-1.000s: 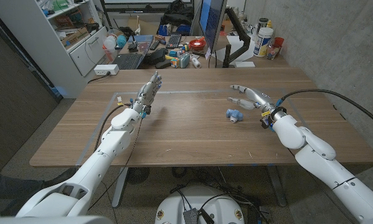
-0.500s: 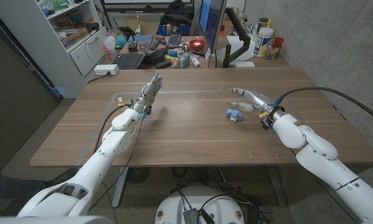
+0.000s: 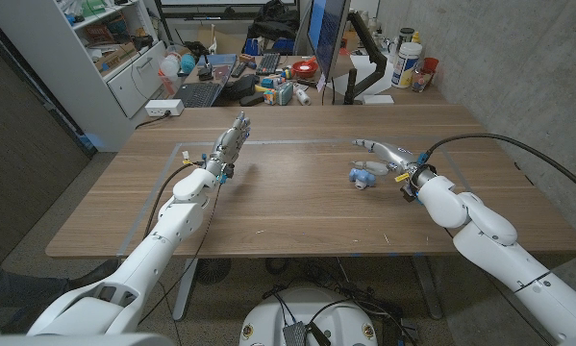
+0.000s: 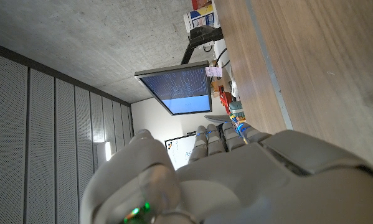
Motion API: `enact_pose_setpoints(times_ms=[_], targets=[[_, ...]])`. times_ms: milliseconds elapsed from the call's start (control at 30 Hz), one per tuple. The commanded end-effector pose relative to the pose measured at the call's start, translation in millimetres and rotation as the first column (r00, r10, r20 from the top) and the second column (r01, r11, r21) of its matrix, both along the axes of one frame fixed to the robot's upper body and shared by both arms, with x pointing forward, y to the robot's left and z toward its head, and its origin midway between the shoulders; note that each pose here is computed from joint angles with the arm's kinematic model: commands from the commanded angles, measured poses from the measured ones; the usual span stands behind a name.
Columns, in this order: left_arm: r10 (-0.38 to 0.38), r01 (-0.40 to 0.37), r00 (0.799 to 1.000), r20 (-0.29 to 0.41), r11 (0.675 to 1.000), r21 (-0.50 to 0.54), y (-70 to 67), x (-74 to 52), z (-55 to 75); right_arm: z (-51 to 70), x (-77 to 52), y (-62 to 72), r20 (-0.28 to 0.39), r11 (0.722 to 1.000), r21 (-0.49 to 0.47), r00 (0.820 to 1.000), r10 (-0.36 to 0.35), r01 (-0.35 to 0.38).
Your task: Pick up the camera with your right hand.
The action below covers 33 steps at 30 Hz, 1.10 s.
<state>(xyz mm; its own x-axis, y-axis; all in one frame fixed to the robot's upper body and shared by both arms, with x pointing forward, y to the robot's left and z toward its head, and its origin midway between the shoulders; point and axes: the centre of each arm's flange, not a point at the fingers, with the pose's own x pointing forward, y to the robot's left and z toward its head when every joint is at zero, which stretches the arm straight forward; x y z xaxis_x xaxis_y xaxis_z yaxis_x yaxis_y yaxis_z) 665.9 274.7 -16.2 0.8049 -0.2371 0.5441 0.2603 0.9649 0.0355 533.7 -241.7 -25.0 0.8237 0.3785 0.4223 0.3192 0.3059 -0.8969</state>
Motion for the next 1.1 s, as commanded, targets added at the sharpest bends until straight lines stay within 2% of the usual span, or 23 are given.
enact_pose_setpoints(times_ms=[33, 633, 1100], targets=[[0.006, -0.006, 1.000, -0.003, 1.000, 0.002, 0.8, 0.8, 0.8, -6.4, 7.1, -1.0, -0.027, 1.000, -0.008, 0.999, -0.017, 0.017], [0.007, -0.007, 1.000, -0.003, 1.000, 0.006, -0.1, -1.0, 0.9, -19.4, 9.7, 1.6, -0.072, 0.999, -0.042, 0.997, -0.036, 0.033], [0.012, -0.012, 1.000, -0.008, 1.000, 0.005, 0.3, -4.6, -2.6, -20.1, 12.7, -1.2, -0.093, 0.994, -0.088, 0.993, -0.066, 0.058]])
